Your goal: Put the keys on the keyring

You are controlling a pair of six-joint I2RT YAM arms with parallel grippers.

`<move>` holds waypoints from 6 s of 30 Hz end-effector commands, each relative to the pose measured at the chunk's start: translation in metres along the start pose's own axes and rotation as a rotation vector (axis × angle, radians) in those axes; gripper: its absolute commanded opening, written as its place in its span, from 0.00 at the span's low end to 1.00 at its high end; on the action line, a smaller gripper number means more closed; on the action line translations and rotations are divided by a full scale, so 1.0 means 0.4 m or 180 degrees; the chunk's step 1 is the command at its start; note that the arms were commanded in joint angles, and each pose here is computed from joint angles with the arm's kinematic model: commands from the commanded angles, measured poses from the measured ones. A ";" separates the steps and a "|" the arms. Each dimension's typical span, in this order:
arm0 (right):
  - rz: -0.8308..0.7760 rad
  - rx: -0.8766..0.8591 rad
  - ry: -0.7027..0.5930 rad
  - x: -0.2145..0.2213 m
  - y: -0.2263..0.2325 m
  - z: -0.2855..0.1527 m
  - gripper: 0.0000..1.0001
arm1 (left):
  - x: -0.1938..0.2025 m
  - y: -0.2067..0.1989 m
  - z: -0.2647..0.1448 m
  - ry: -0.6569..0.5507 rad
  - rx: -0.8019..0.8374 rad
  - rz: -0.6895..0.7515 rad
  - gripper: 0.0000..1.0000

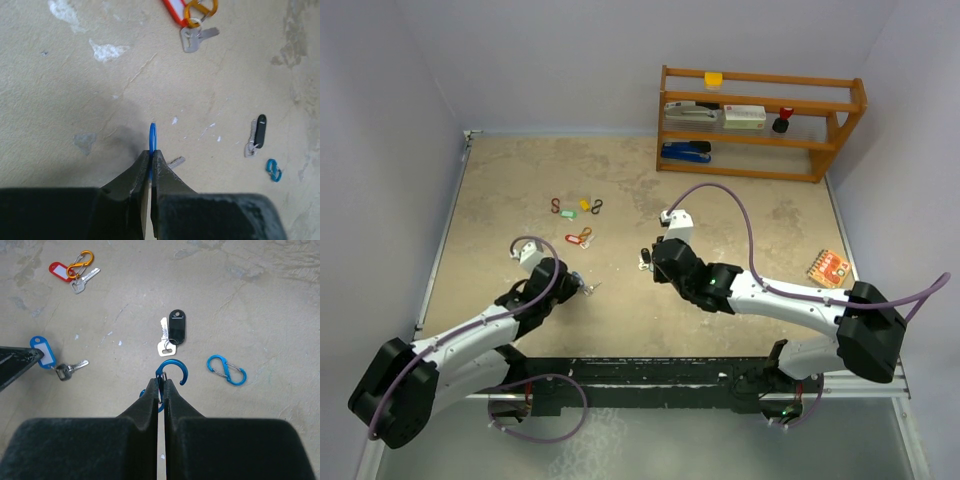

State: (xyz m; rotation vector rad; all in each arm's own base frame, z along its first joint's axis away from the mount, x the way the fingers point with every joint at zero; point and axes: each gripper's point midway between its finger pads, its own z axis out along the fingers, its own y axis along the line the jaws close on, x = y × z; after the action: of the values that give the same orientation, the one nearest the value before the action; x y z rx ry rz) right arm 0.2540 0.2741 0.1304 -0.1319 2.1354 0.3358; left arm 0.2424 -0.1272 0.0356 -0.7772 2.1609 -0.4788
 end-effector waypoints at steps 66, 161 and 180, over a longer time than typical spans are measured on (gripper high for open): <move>0.0134 -0.0471 -0.0264 -0.073 0.070 -0.031 0.00 | 0.001 -0.543 -0.164 -0.0207 0.1903 0.0399 0.00; 0.0358 0.0246 -0.0952 -0.165 -0.133 -0.106 0.00 | 0.056 -0.437 -0.171 -0.0320 0.1435 0.0599 0.50; 0.0341 0.0957 -0.0623 -0.196 -0.333 0.090 0.00 | -0.022 -0.417 -0.177 -0.0725 0.1186 0.0697 0.90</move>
State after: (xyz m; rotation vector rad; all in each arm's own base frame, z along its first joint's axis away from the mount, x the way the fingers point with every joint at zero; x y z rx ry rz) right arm 0.3317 0.1470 0.1360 0.1734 2.0078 0.0444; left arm 0.2468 -0.2419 0.1577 -0.3529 1.8967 -0.6478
